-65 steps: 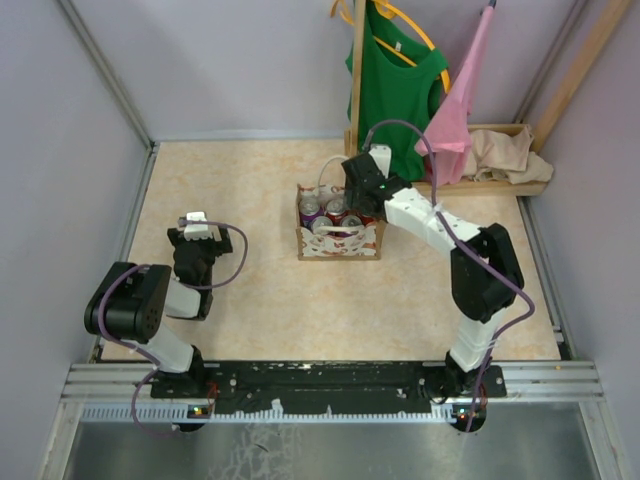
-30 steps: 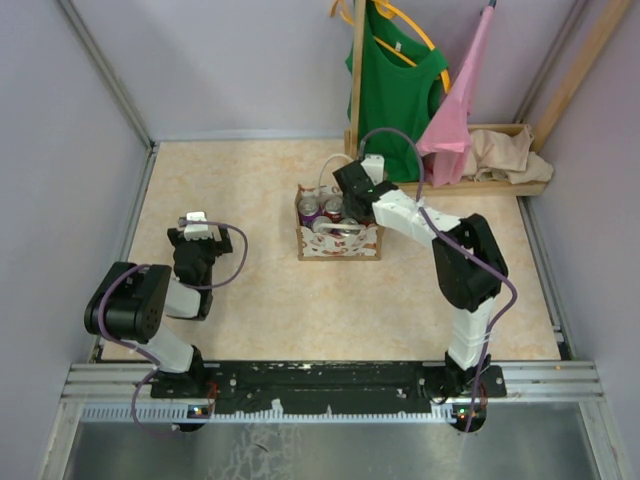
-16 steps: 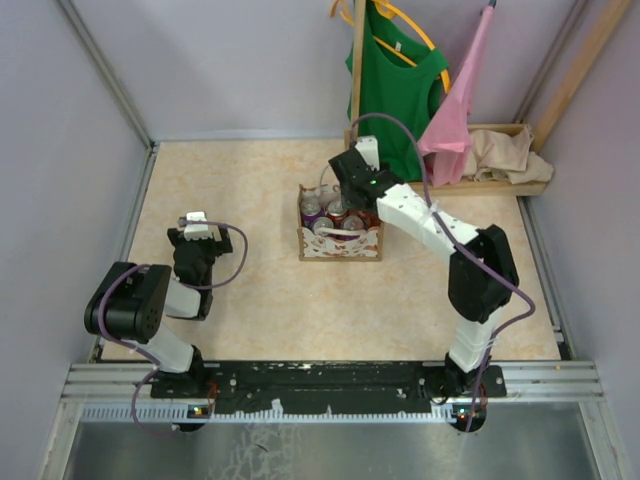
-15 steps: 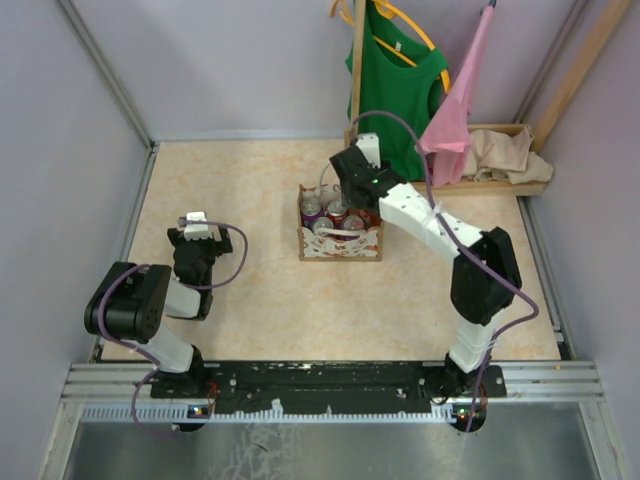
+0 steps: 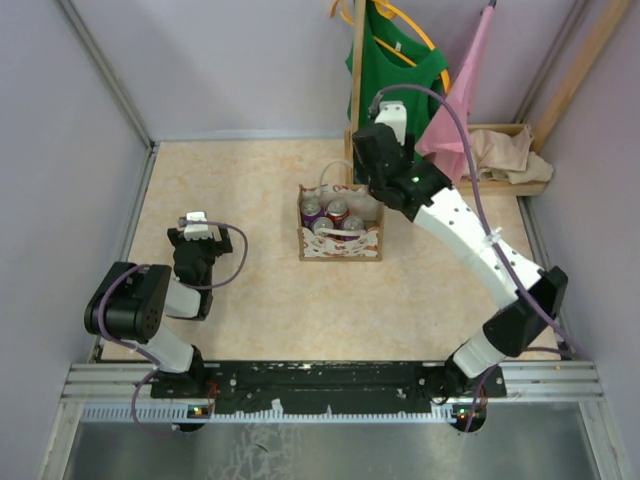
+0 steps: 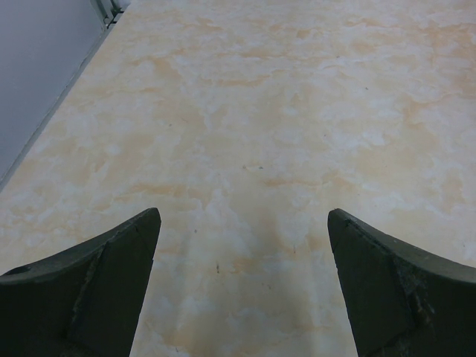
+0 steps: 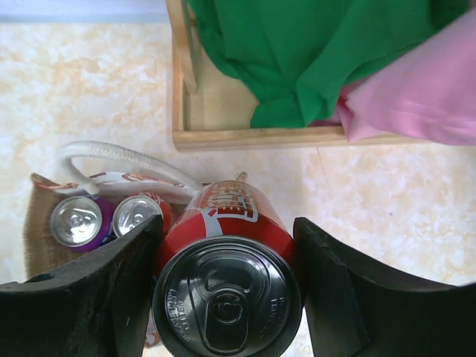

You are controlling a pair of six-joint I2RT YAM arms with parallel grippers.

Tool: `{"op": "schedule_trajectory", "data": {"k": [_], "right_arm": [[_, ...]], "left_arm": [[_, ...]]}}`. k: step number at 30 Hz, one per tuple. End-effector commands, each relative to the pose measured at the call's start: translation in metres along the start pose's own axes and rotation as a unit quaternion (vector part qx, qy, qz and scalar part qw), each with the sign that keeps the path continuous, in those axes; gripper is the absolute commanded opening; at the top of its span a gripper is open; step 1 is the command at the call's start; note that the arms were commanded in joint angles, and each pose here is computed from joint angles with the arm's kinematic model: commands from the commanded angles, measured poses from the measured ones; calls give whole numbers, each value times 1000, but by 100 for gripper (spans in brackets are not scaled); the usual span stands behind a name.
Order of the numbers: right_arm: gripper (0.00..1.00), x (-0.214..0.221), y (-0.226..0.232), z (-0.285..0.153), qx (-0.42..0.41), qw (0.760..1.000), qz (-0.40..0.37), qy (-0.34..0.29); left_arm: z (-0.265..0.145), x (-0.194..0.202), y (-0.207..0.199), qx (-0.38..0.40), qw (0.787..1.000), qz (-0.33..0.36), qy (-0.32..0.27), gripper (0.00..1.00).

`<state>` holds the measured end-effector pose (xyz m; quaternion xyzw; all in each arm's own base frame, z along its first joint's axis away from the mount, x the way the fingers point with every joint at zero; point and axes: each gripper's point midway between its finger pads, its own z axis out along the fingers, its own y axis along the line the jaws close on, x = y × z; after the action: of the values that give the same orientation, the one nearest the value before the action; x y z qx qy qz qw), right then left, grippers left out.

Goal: Take the beverage out of the canvas bag

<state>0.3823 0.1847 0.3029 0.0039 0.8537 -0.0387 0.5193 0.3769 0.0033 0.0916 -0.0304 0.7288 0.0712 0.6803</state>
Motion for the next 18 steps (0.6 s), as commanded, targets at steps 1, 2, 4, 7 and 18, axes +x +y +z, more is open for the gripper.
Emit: {"op": "schedule_trajectory", "data": {"k": [1, 2, 4, 7, 18], "right_arm": [[0, -75, -45, -67, 7, 988, 86, -128], [0, -75, -52, -72, 14, 986, 95, -136], [0, -69, -67, -79, 30, 983, 107, -148], [0, -48, -89, -82, 71, 981, 113, -139], [0, 90, -80, -51, 35, 993, 107, -27]], "left_arm": [[0, -6, 1, -5, 1000, -9, -14, 100], [0, -5, 1, -4, 1000, -9, -14, 100], [0, -5, 1, -4, 1000, -8, -14, 100], [0, -5, 1, -4, 1000, -9, -14, 100], [0, -5, 1, -4, 1000, -9, -14, 100]]}}
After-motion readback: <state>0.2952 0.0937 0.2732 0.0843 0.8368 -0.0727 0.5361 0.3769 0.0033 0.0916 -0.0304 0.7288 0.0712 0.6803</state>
